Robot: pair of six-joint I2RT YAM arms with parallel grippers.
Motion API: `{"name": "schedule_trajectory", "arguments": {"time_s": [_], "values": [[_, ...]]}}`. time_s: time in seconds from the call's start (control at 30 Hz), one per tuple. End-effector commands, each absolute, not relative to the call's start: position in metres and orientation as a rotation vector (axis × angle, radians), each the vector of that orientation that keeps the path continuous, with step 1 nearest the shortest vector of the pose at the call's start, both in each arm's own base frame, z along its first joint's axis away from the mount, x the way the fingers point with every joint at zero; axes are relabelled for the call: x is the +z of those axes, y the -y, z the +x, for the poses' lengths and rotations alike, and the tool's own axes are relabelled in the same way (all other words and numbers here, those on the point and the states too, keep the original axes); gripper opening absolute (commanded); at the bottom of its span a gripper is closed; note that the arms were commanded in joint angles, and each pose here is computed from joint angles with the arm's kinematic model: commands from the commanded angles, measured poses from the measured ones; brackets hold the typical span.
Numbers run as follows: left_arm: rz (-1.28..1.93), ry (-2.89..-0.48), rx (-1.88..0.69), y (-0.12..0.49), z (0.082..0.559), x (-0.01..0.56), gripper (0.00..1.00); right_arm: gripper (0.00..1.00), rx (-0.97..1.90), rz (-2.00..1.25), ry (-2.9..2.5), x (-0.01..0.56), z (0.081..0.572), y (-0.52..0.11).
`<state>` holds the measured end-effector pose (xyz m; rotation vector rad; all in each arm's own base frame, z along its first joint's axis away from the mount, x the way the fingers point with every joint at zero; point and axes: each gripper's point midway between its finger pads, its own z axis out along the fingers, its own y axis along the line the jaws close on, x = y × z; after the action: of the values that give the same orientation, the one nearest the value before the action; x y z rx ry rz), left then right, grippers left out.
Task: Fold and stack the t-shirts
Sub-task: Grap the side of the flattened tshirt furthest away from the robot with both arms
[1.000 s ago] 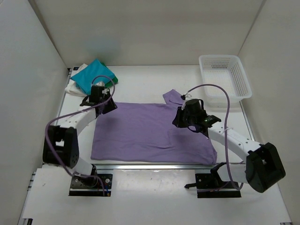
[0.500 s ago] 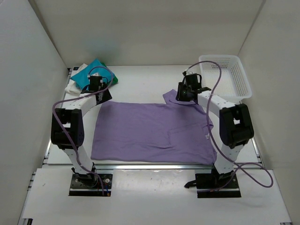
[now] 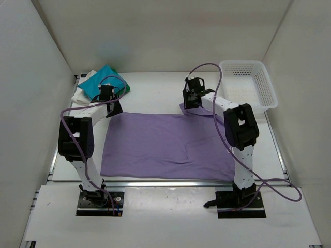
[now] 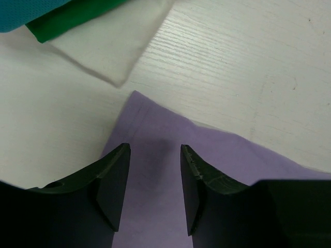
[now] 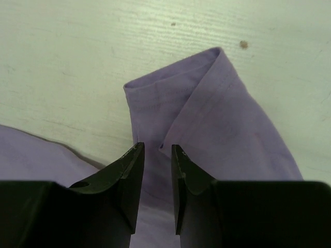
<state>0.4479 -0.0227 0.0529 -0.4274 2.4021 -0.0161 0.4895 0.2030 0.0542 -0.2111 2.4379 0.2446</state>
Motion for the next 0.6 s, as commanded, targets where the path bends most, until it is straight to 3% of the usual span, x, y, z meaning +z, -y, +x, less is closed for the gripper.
{"name": "schedule_trajectory", "arguments": {"time_s": [0.0,0.57], "values": [[-0.41,-2.364,-0.013,0.021,0.451,0.067,0.54,0.25,0.173,-0.238,-2.412,0.063,0.493,-0.204],[-0.392,-2.38,0.004,0.023,0.452,0.067,0.54,0.21,0.096,-0.249,-2.466,0.042,0.496,-0.195]]}}
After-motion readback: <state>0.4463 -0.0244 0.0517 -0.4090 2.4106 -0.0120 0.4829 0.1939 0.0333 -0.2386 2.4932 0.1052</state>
